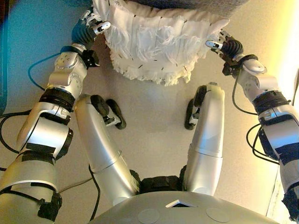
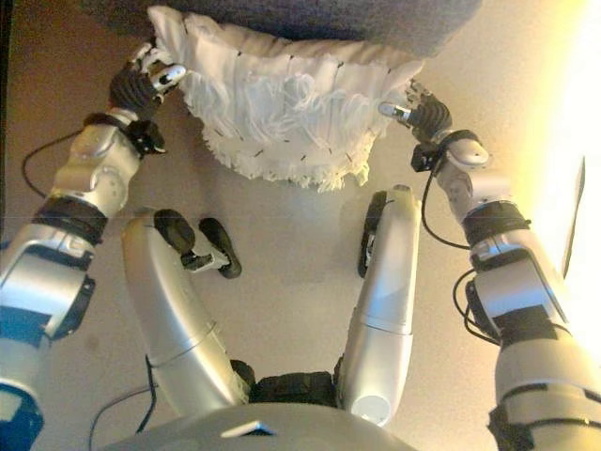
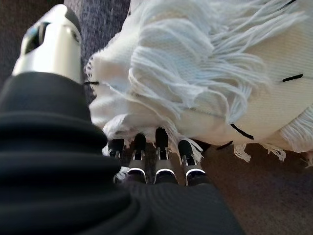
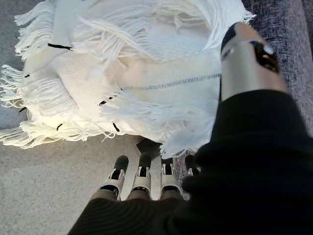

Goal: Pick up the cushion and take it to the sofa

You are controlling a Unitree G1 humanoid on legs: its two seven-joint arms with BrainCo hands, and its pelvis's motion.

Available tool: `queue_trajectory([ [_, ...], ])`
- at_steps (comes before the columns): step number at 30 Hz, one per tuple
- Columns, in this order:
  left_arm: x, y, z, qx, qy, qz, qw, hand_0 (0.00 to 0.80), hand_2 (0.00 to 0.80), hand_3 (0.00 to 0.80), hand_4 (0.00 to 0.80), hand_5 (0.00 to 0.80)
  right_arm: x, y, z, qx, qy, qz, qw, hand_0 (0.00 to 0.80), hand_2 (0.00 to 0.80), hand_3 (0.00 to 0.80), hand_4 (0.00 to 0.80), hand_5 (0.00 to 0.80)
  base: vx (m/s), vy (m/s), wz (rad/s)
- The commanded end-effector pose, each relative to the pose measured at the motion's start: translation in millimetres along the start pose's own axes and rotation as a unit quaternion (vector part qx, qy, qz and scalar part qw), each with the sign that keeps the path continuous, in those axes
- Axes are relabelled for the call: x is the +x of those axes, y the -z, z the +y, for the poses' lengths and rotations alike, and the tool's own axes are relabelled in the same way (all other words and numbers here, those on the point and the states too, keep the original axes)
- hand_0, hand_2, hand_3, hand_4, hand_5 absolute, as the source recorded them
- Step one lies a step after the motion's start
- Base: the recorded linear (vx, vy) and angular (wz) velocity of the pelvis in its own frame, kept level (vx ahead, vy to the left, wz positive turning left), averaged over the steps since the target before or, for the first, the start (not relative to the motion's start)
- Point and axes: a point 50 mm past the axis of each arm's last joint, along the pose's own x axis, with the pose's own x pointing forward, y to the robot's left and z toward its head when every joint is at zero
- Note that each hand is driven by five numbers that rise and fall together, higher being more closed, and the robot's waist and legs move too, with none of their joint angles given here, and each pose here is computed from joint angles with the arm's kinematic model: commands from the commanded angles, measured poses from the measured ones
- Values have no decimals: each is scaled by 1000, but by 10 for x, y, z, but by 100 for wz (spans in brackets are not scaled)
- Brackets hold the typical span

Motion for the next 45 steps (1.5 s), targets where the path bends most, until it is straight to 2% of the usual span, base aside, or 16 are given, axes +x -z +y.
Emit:
queue_trajectory([
  [1,110,-182,-117,-41,29,-28,998,0,0,0,0,0,42,24,183,0,-36,-10,999,0,0,0,0,0,0,0,0],
  [9,132,-80,-202,-72,61,19,995,0,0,0,0,0,105,-91,339,-35,-46,-16,998,0,0,0,0,0,0,0,0],
  [12,157,-126,-156,-95,14,2,995,0,0,0,0,0,141,-137,421,-36,-51,-17,998,0,0,0,0,0,0,0,0],
  [16,122,-90,-17,-65,-21,4,998,0,0,0,0,0,156,-156,454,-31,-56,-20,998,0,0,0,0,0,0,0,0],
  [19,105,-48,-40,-64,8,12,998,0,0,0,0,0,149,-176,476,-29,-56,-21,998,0,0,0,0,0,0,0,0],
  [25,134,-82,-312,-143,110,3,984,0,0,0,0,0,145,-187,485,-35,-58,-18,998,0,0,0,0,0,4,21,-1],
  [30,132,-15,-431,-177,133,10,975,0,0,0,0,0,162,-193,540,-34,-74,-17,997,0,0,0,0,0,16,61,-3],
  [31,131,-7,-433,-181,133,10,974,0,0,0,0,0,164,-195,551,-34,-76,-17,996,50,50,50,50,50,10,80,-6],
  [32,126,2,-430,-190,134,7,973,0,0,0,0,0,170,-205,570,-32,-80,-16,996,270,270,270,270,270,-3,65,-6],
  [33,120,9,-427,-195,136,5,971,50,50,50,50,50,172,-205,579,-29,-81,-15,996,439,439,439,439,439,-8,68,-7],
  [34,112,23,-429,-199,139,2,970,151,151,151,151,151,172,-201,592,-25,-82,-15,996,627,627,627,627,627,-14,46,-7],
  [35,105,33,-441,-202,143,0,969,342,342,342,342,342,174,-202,608,-18,-80,-16,996,800,800,800,800,800,-14,33,-9],
  [36,103,37,-449,-202,145,-1,969,464,464,464,464,464,176,-200,615,-16,-80,-16,997,800,800,800,800,800,-20,27,-9],
  [37,101,36,-454,-200,149,-2,968,800,800,800,800,800,178,-203,622,-14,-79,-17,997,800,800,800,800,800,-27,29,-9],
  [45,117,-11,-465,-179,153,-7,972,800,800,800,800,800,202,-250,679,-4,-89,-23,996,800,800,800,800,800,-8,5,-3],
])
